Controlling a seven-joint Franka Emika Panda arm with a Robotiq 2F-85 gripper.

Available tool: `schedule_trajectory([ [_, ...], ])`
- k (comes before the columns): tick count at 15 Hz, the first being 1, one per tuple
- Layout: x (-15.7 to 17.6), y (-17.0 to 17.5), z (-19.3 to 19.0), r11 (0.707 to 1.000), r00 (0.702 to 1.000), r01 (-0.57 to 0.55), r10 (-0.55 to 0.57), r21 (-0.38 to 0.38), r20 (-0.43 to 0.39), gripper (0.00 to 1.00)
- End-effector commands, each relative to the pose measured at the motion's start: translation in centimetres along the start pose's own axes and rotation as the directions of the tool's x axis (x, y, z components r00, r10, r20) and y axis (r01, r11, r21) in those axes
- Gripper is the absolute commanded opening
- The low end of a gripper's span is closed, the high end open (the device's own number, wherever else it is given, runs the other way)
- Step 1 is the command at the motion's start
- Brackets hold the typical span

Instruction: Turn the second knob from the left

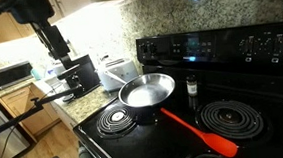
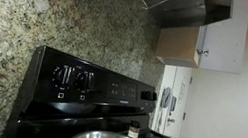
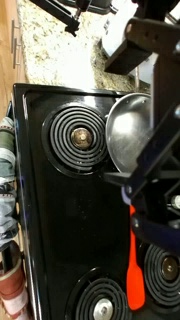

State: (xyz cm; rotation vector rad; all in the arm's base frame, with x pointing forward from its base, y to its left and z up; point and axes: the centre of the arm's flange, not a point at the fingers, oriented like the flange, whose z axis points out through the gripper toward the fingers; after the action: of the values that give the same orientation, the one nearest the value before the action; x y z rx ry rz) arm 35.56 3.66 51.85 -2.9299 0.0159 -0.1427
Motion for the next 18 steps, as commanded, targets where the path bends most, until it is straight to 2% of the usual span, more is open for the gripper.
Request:
schedule_trajectory([
  [1,0.0,0.0,0.0,1.0,1.0,0.0,0.0,0.0,0.0,1.0],
  [10,0.2,0.0,0.0,1.0,1.0,0.017,-0.017,0.006,-0.006,1.0],
  [11,0.5,-0.3,0.3,1.0,1.0,0.025,-0.025,-0.016,-0.005,1.0],
  [15,0.8,-4.0,2.0,0.98,0.98,0.196,-0.197,-0.029,-0.009,1.0],
  [18,1.0,-7.4,3.4,0.939,0.939,0.34,-0.342,-0.051,-0.031,1.0],
])
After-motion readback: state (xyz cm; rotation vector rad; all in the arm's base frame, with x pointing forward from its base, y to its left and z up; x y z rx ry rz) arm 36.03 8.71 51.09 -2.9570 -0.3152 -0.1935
